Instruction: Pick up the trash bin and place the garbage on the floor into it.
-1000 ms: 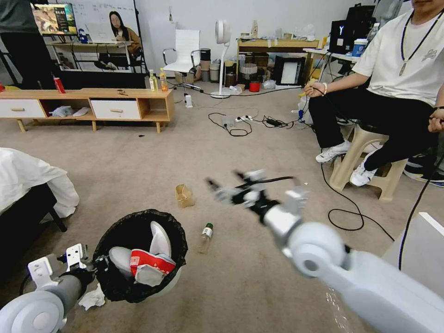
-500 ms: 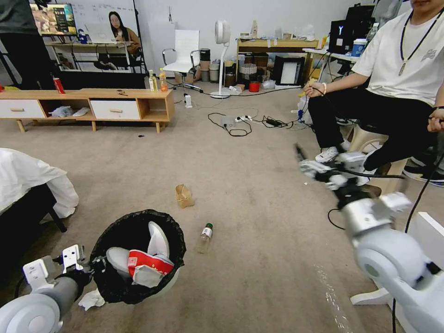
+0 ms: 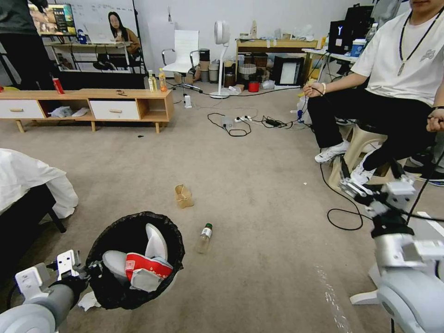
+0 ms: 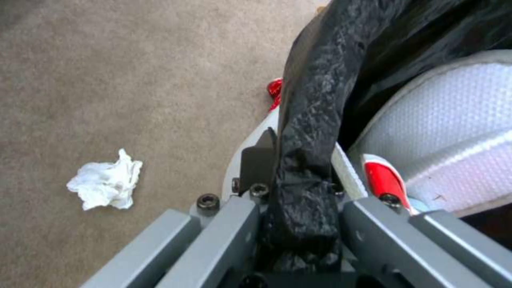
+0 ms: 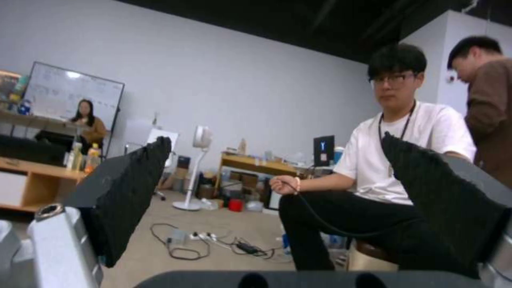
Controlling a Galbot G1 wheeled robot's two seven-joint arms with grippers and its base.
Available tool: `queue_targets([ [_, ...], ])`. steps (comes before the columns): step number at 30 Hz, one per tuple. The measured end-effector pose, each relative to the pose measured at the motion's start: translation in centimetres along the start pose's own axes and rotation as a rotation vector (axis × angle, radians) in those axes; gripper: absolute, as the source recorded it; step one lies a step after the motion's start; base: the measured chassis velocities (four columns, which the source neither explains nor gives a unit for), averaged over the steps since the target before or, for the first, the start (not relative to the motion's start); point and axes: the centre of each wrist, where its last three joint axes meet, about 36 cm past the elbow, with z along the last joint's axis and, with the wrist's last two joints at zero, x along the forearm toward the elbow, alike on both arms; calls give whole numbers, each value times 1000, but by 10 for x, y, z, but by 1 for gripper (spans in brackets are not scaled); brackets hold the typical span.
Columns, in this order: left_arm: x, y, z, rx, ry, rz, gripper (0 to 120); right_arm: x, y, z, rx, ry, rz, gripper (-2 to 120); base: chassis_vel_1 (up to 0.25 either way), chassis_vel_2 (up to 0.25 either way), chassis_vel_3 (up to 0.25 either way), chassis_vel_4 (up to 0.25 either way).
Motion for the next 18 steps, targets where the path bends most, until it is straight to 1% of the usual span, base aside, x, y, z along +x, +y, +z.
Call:
queue_targets([
  [1, 0, 0, 0, 0, 0, 0, 1, 0, 0, 0, 0, 0, 0, 100, 0, 0, 0, 0],
  [3, 1, -1, 1, -3, -3, 2, 1, 13, 4, 4, 35, -10, 5, 100, 0, 0, 0, 0],
  [9, 4, -3, 1, -9, -6, 6, 1, 31, 13, 13, 40, 5, 23, 100, 0, 0, 0, 0],
  [18, 2, -3, 0, -10, -6, 9, 1, 31, 17, 18, 40, 7, 16, 100, 0, 0, 0, 0],
])
